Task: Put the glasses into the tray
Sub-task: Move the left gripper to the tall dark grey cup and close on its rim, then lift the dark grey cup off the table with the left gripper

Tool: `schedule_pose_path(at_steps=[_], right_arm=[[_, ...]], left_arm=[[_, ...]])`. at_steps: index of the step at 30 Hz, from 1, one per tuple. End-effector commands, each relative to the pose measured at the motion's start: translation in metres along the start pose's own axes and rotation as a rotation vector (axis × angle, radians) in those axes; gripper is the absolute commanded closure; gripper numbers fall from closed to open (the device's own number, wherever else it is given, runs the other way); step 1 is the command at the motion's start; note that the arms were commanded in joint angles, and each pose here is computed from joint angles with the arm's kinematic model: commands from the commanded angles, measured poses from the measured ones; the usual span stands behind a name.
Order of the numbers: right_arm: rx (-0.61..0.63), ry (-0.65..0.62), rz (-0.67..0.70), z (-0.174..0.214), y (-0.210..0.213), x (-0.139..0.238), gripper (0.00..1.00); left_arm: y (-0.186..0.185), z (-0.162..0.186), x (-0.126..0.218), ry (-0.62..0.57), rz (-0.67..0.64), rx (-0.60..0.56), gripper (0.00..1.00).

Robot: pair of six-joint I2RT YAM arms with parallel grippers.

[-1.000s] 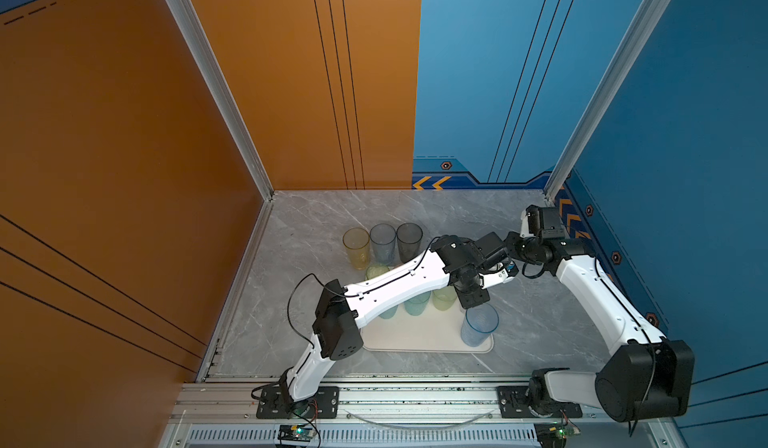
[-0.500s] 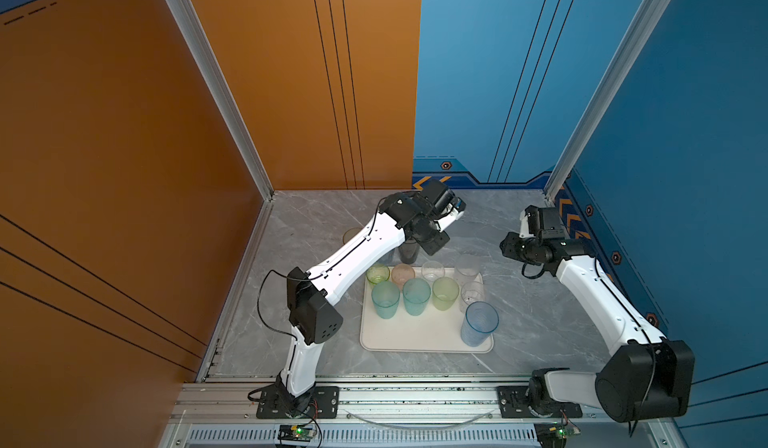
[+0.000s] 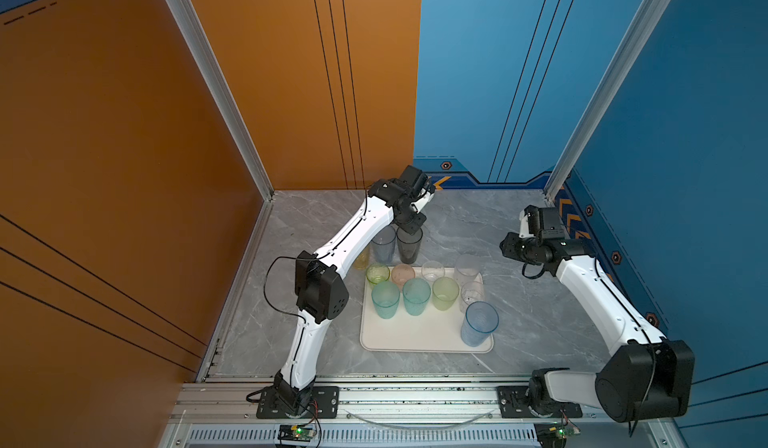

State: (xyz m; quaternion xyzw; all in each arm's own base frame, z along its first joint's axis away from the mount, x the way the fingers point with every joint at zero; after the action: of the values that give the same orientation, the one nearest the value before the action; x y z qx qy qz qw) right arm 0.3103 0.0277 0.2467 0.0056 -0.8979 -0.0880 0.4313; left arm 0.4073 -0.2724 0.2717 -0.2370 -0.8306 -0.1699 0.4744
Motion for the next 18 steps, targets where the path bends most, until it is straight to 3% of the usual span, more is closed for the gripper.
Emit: schedule_pose_path(at_steps=[1,18], right_arm=[[0.008,-0.021,-0.011,-0.006,0.001,0.004,0.6],[0.009,-0.017,-0.013,-0.005,0.003,0.002,0.6]], left_arm=[[0.012,-0.003,0.001,-0.005,-0.01,0.022,0.78],[0.028,0.004,-0.028,0.055,-0.048,0.024,0.77]])
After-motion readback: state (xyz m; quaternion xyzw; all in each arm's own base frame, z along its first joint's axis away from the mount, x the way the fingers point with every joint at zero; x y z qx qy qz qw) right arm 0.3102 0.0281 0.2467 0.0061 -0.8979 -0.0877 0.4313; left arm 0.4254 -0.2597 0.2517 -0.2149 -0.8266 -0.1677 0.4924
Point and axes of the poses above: each gripper's point midway between its finger pads, its own x axis back along the fingers, its own y axis along the line the jaws close on, z = x × y, the point moved 8 cm from there along x, back along the fingers, and after that the axes turned 7 degrees about x, right-handed, at the moved point
